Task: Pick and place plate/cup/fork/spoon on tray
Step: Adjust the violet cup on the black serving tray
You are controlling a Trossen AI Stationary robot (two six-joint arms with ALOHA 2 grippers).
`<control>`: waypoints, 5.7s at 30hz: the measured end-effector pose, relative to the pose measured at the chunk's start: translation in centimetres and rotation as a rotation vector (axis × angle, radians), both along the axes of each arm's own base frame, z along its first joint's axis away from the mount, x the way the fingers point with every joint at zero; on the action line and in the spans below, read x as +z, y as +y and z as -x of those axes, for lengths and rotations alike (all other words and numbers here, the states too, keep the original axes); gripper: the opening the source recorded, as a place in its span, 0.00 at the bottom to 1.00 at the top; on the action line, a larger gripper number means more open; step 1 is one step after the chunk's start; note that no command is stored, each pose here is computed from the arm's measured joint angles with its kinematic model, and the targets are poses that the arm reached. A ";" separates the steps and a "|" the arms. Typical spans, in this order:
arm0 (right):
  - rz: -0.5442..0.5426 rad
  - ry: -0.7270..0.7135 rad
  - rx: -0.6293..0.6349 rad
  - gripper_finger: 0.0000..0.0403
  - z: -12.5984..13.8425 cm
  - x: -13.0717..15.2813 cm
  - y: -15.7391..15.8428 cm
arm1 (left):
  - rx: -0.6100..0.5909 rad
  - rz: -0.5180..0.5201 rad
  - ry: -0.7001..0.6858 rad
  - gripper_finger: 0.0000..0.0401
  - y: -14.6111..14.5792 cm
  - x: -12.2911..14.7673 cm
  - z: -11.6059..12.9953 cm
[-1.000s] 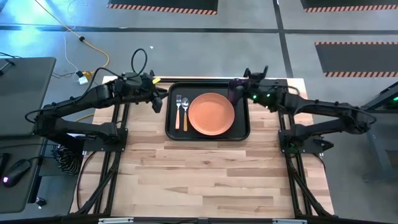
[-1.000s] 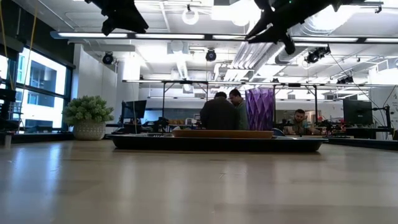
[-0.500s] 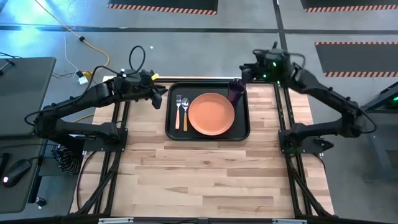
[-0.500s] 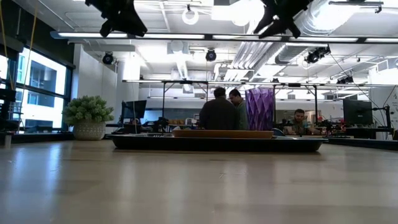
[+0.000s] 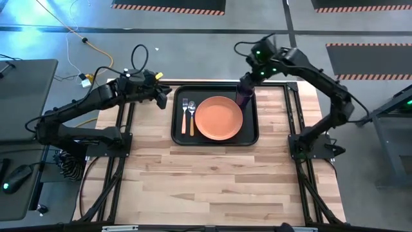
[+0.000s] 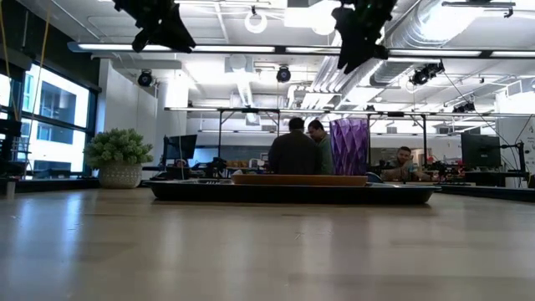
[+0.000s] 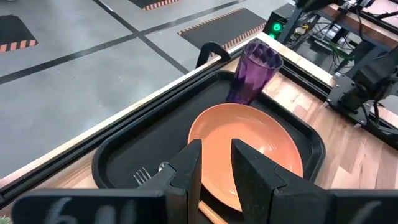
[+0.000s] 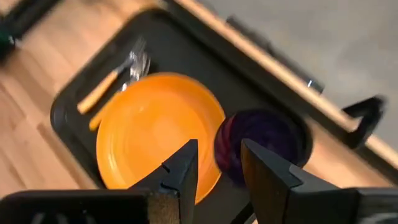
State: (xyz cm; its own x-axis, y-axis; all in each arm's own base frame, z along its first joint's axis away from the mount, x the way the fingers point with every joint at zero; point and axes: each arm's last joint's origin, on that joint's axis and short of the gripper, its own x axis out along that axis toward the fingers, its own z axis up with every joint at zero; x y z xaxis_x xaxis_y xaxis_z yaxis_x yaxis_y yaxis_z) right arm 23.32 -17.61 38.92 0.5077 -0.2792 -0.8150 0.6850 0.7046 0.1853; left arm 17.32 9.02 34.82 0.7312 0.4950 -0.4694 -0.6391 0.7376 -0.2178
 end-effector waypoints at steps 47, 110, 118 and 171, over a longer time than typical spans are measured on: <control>-0.143 0.377 0.079 0.28 -5.9 -9.5 -1.5 | 0.045 0.015 -0.011 0.19 0.4 0.0 0.2; -0.072 0.424 0.087 0.04 -6.1 -11.0 -3.2 | 0.043 0.019 -0.003 0.19 0.4 -0.1 0.2; -0.071 0.423 0.087 0.04 -6.1 -11.0 -3.2 | 0.043 0.018 -0.003 0.19 0.4 -0.1 0.3; -0.054 0.450 0.081 0.04 -6.1 -11.0 -3.0 | 0.043 0.018 -0.005 0.19 0.4 -0.1 0.2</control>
